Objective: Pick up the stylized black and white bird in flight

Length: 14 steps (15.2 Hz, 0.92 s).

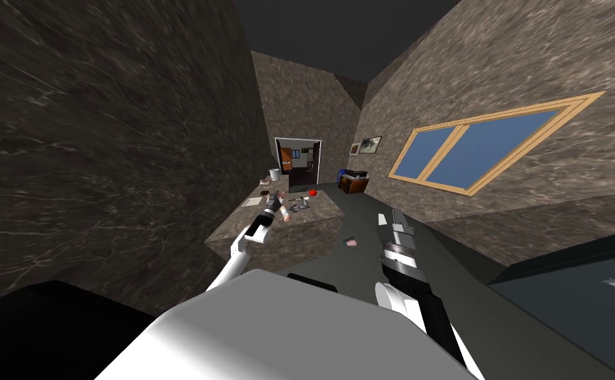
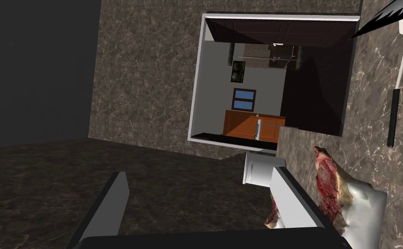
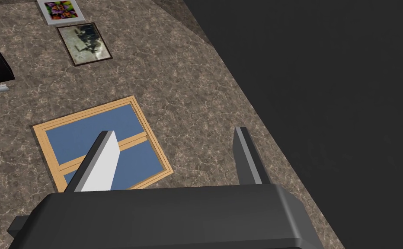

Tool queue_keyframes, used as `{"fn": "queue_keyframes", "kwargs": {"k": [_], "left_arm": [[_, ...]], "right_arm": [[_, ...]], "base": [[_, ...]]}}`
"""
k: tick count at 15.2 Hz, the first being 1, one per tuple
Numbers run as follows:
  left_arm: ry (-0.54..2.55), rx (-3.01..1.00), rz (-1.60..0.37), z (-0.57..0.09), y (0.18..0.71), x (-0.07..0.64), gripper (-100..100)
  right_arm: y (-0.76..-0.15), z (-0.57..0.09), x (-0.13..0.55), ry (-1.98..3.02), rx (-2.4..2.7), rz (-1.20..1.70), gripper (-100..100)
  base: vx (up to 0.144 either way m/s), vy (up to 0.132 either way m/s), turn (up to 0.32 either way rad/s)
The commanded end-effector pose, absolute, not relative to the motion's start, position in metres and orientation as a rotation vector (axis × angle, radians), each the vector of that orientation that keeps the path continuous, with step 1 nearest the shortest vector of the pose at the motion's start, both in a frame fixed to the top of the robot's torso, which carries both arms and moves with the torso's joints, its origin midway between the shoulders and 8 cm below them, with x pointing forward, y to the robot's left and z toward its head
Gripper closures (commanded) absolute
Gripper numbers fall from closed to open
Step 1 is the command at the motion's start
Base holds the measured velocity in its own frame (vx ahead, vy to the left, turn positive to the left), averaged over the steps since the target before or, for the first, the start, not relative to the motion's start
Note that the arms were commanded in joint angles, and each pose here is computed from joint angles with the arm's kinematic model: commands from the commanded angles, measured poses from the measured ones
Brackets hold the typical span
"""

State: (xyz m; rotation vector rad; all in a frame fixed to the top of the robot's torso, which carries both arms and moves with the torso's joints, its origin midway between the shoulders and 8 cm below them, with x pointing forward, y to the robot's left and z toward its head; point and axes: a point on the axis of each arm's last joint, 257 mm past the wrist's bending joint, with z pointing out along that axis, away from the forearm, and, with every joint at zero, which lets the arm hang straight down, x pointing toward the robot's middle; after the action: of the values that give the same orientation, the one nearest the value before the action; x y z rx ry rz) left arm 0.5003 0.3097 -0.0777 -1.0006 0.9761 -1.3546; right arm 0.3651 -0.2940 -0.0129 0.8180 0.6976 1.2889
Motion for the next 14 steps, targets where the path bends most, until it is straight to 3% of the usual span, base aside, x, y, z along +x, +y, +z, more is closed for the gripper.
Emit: {"fn": "queue_keyframes", "kwargs": {"k": [1,14], "left_arm": [[1.002,-1.048,-1.339,-0.089,0.314,0.510,-100],[1.113,-1.311,-1.255,-0.147,0.334,0.558,-100]], "right_arm": [[-0.294,-0.013,0.365,0.698,0.818,1.289,0],[-0.294,-0.013,0.365,0.698,0.818,1.289,0]], "base": [[-0.020,-0.023,-0.074],[-0.012,-0.019,-0.040]]}}
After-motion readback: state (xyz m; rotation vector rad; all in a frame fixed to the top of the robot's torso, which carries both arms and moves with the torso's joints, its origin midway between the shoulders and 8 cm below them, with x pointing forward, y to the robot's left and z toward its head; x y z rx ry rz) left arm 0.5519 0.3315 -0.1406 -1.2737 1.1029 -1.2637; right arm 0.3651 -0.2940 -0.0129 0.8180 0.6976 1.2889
